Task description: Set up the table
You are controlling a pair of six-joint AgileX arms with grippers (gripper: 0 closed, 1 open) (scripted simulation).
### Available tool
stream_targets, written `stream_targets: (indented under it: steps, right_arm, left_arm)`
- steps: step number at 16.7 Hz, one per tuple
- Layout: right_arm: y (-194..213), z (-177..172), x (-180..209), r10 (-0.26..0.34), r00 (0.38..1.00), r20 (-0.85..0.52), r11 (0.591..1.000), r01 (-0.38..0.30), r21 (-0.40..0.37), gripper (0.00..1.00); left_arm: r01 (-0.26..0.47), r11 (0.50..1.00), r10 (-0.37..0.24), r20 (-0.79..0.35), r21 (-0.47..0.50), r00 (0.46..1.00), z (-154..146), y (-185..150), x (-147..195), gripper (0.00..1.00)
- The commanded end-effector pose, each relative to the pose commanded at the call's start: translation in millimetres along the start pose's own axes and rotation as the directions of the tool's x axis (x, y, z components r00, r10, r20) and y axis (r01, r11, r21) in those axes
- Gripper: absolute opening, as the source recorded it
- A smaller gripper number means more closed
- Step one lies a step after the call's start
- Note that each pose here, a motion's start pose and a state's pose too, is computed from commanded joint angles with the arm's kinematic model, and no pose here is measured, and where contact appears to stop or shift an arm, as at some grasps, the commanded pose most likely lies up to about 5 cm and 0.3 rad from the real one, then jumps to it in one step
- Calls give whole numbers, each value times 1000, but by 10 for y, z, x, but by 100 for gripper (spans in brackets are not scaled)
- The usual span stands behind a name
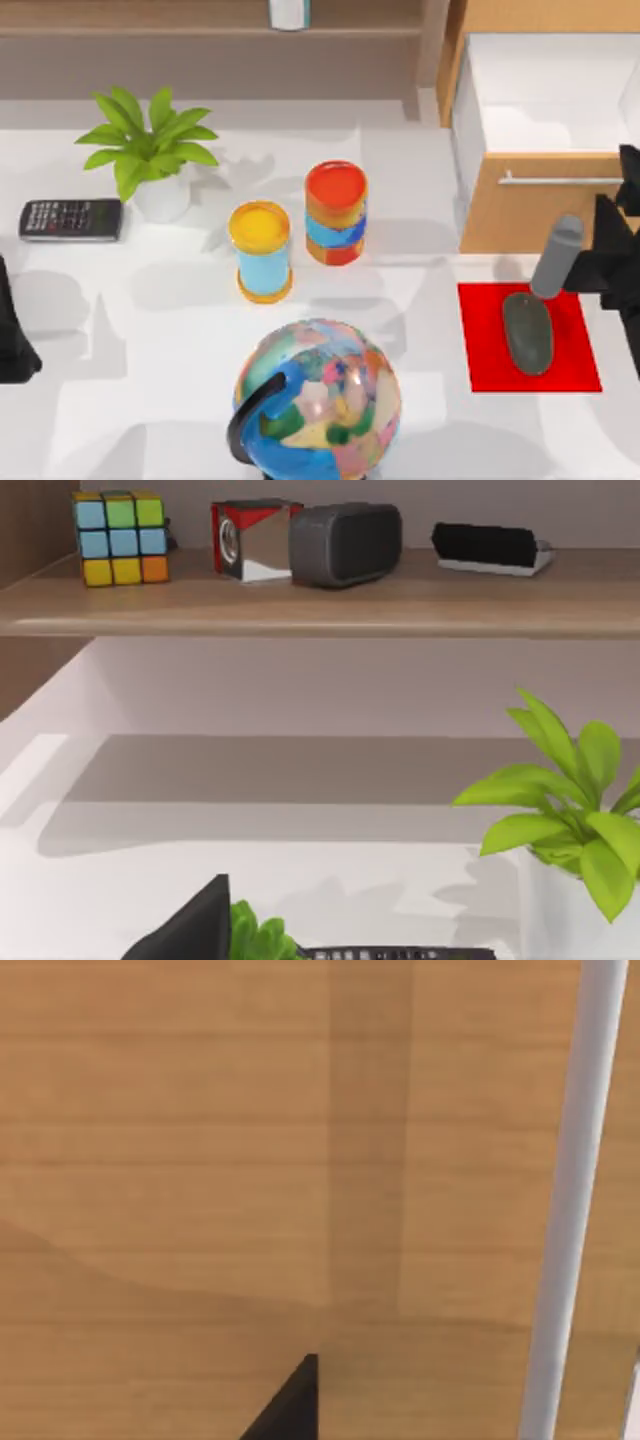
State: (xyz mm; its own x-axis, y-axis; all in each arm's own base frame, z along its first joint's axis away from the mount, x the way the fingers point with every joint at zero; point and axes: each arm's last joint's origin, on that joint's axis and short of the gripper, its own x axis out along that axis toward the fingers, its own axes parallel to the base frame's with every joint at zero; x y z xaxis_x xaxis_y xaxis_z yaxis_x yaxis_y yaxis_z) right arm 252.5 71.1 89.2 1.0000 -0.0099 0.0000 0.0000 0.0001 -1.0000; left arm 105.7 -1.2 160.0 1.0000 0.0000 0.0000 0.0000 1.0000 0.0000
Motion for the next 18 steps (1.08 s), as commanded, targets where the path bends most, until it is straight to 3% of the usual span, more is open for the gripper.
stream_targets:
  steps: [7,18]
  right_arm:
    - [0,0,0,0,1000,0,1000,0,0,2]
    - [0,10,31,0,1000,4,1000,0,3,0]
  left_arm:
    - [0,1000,0,0,0,1000,0,0,0,100]
    - [0,1000,0,0,0,1000,0,0,0,100]
